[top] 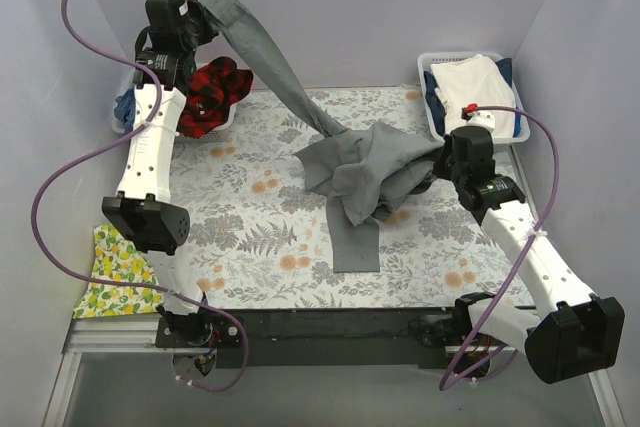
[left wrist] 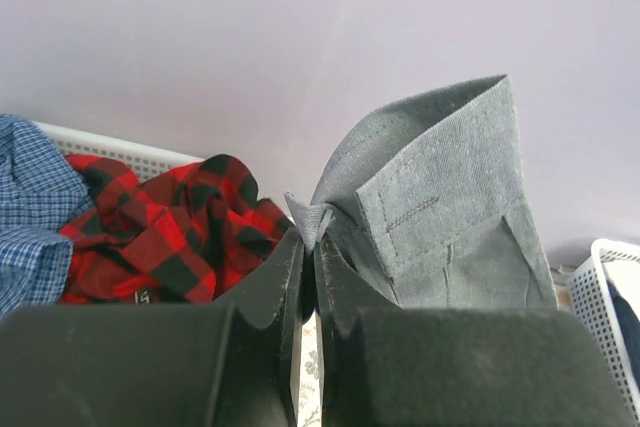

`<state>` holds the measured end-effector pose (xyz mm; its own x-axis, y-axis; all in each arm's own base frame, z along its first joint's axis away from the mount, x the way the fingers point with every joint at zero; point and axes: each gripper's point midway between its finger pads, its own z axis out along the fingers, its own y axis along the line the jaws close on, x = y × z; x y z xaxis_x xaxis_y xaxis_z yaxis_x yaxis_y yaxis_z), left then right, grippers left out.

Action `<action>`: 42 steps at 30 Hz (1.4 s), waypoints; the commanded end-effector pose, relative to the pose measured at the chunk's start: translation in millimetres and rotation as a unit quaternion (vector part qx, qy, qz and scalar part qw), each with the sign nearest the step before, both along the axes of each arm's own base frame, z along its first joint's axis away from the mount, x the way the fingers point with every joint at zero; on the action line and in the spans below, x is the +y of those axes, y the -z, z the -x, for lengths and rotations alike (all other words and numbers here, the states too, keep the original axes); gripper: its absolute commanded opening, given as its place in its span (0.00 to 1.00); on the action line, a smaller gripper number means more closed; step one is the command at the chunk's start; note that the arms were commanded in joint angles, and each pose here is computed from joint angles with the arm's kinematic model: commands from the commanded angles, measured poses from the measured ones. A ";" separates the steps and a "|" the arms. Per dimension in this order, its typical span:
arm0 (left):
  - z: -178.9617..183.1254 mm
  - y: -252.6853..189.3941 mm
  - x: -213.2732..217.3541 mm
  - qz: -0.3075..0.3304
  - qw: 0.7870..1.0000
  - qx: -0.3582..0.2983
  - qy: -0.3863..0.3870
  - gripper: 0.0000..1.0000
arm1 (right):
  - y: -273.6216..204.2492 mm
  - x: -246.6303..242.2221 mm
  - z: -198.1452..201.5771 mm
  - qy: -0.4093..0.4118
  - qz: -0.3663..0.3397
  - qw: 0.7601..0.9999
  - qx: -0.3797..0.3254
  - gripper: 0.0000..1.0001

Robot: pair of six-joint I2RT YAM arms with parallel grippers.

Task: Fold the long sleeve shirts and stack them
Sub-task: Flatten the shirt out

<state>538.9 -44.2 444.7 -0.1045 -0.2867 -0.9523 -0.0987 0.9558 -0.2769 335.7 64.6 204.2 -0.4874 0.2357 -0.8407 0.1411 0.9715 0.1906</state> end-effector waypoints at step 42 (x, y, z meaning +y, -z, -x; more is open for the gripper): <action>-45.3 -2.4 -25.2 0.157 0.962 -0.056 0.216 0.00 | 75.6 34.6 -49.3 -0.049 -0.156 0.981 0.103 0.01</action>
